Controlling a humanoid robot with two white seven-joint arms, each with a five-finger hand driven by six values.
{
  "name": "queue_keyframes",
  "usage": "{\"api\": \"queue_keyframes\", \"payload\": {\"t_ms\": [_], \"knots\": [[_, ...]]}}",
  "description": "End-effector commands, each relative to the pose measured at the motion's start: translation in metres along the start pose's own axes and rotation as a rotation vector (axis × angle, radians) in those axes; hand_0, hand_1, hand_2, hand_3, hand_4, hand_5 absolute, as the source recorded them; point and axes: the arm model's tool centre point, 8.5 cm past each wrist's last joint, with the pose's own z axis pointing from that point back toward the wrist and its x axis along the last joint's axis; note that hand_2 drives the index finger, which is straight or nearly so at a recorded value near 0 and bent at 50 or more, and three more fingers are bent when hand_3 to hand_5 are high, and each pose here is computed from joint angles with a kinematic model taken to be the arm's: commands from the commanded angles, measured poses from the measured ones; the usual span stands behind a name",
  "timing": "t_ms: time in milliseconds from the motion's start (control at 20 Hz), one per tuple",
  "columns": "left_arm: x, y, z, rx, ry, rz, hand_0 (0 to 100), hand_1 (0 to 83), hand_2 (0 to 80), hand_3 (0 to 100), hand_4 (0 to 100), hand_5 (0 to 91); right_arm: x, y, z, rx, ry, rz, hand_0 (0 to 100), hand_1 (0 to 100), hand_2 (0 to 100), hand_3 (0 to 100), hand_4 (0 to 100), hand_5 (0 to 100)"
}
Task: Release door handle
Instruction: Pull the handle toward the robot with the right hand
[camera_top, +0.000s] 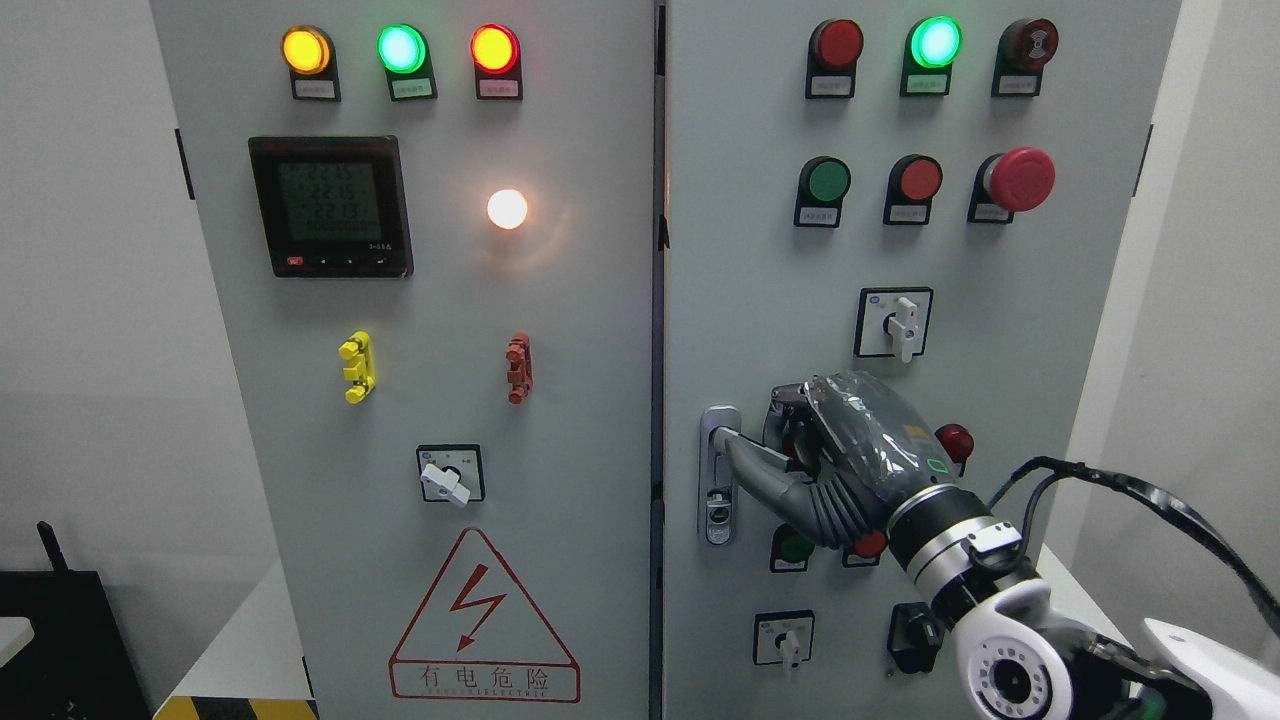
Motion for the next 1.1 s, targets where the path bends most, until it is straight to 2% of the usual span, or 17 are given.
{"api": "queue_keyframes", "payload": {"t_ms": [0,1051], "knots": [[-0.001,0.0,0.0,0.0,0.005,0.001,12,38.9,0.0,0,0,0.0,0.003,0.0,-0.002,-0.003,-0.006,-0.003,52,39,69,100,100,100],[-0.001,0.0,0.0,0.0,0.005,0.001,12,38.9,0.0,0,0,0.0,0.024,-0.005,-0.012,-0.02,-0.062,-0.019,52,39,67,100,99,100]]}}
